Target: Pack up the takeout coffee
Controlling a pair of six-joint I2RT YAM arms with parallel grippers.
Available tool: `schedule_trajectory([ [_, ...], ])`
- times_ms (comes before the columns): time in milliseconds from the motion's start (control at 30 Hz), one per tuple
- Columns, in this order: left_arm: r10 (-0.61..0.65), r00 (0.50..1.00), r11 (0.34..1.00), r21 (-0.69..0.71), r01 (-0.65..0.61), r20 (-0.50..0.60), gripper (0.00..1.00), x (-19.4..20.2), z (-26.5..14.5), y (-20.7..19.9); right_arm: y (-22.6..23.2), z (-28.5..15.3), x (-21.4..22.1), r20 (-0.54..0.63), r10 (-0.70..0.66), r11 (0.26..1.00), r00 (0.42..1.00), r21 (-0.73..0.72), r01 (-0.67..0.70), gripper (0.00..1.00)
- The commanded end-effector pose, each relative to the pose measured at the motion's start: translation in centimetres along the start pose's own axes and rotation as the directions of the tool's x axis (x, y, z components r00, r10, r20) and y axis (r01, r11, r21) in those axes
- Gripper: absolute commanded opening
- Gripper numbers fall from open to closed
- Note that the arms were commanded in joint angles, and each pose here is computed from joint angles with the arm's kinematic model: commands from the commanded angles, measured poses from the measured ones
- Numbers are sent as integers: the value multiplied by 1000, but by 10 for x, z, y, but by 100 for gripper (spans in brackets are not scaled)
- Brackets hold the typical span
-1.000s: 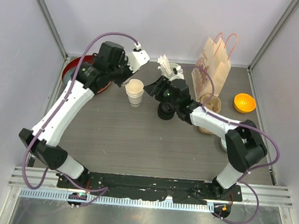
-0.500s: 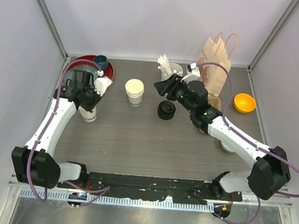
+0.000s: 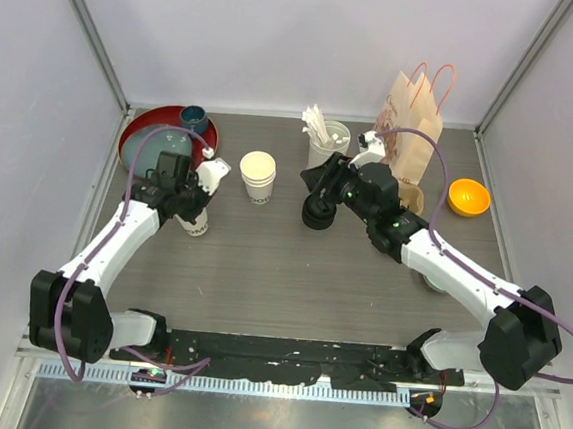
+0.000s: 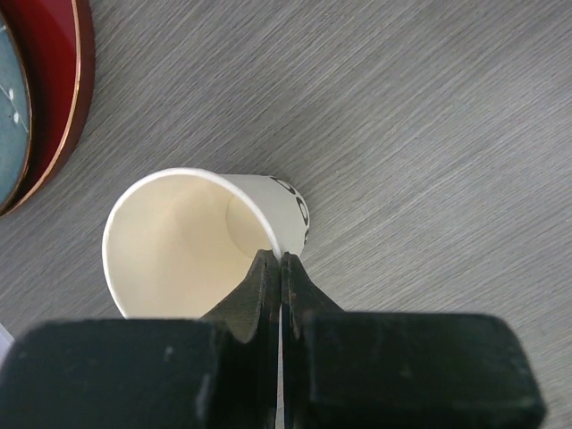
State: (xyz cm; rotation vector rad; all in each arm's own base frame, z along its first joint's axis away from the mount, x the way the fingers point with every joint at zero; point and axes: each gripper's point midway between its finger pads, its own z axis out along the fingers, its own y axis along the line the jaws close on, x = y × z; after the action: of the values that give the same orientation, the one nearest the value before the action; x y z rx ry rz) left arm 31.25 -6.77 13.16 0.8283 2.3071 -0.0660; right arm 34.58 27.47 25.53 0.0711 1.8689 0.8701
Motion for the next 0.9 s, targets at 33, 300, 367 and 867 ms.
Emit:
schedule_trajectory([
  [33,62,996,998,-32,-60,61,0,-16,6,1,9,-9,-20,71,-18,1000,997,-24,20,56],
  [300,91,995,995,32,-92,33,0,-10,7,-12,9,-8,-17,66,-19,999,998,-26,21,57],
  [367,101,995,994,44,-101,17,4,-6,8,-14,9,-8,-17,67,-20,999,998,-26,22,57],
  [867,314,927,938,82,-336,204,59,-121,-36,-58,2,8,7,-2,5,1000,1000,-29,-5,60],
])
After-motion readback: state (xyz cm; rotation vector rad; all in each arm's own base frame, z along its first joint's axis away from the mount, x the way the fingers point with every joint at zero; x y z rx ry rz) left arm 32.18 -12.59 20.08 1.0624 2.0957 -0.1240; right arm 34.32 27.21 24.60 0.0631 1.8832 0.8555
